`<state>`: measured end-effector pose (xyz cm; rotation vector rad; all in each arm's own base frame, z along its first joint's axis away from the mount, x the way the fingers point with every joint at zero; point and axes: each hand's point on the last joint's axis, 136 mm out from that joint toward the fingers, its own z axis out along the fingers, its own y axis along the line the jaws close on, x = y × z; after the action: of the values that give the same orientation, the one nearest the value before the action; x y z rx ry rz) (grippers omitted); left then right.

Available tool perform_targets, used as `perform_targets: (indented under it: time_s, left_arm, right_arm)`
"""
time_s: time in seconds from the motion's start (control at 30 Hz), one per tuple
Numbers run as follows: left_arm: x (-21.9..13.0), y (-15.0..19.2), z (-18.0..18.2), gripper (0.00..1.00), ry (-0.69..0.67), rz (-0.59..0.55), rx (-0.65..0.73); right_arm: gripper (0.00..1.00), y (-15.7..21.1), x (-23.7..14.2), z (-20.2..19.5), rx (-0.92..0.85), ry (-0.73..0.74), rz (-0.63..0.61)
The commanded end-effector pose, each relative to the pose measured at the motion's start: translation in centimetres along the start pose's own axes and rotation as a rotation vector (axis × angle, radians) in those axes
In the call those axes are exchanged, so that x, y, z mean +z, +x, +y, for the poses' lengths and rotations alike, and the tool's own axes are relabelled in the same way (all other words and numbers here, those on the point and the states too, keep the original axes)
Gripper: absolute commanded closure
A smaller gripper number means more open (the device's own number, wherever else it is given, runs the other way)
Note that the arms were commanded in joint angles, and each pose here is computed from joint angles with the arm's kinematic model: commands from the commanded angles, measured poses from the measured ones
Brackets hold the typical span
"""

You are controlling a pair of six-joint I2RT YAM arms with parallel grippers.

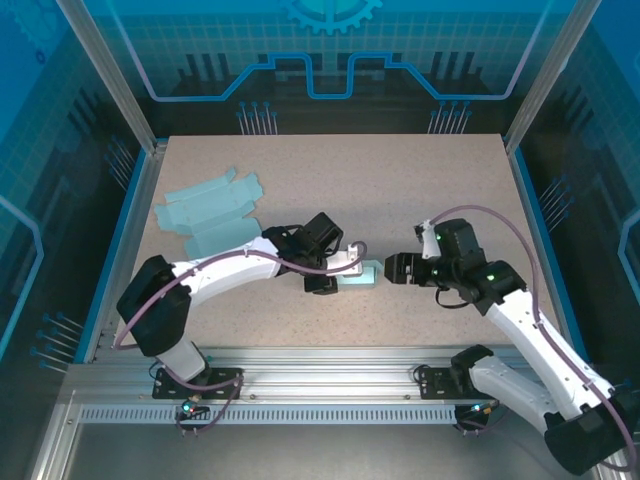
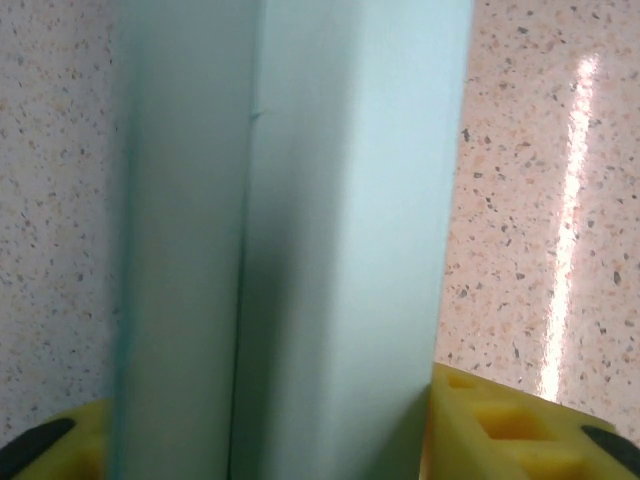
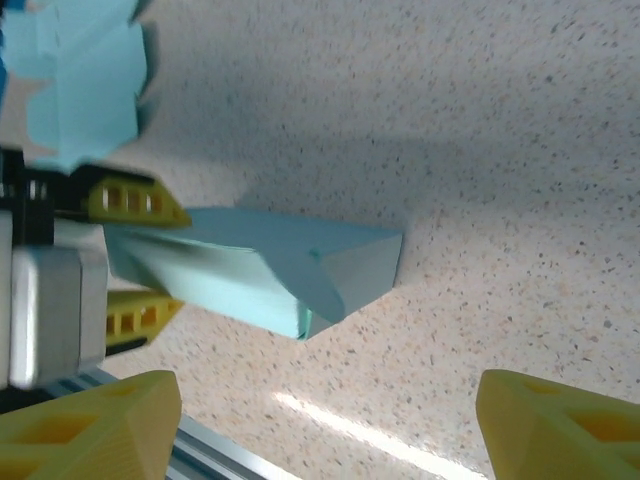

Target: Fold the paper box

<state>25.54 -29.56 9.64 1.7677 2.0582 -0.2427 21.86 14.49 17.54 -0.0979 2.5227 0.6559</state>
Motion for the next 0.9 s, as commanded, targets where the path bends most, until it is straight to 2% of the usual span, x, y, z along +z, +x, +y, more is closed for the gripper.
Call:
perform_targets:
  time_s: [0.0, 0.2, 0.6, 0.7, 0.87]
  left_arm:
    - [0.6, 1.5, -1.2, 0.48, 0.087, 0.07, -0.024]
    - [0.4, 1.0, -0.1, 0.35, 0.053, 0.054, -0.014]
    - [-0.5, 0.1, 1.8, 0.33, -0.046, 0.015, -0.013]
    - [-0.8, -0.2, 2.1, 0.27, -0.067, -0.009, -0.021]
    - [-0.8, -0.3, 2.0, 0.26, -0.065, -0.021, -0.031]
  right_arm:
    - [0.24, -0.3, 0.0, -0.2, -0.088, 0.078, 0.005]
    - [0.34, -1.0, 1.6, -0.1, -0.131, 0.1, 0.027]
    - [0.38, -2.0, 3.7, 1.8, -0.229, 0.065, 0.074]
    - [0.4, -1.6, 4.1, 1.6, -0.24, 0.079, 0.098]
    - [0.41, -1.0, 4.8, 1.4, -0.245, 0.089, 0.125]
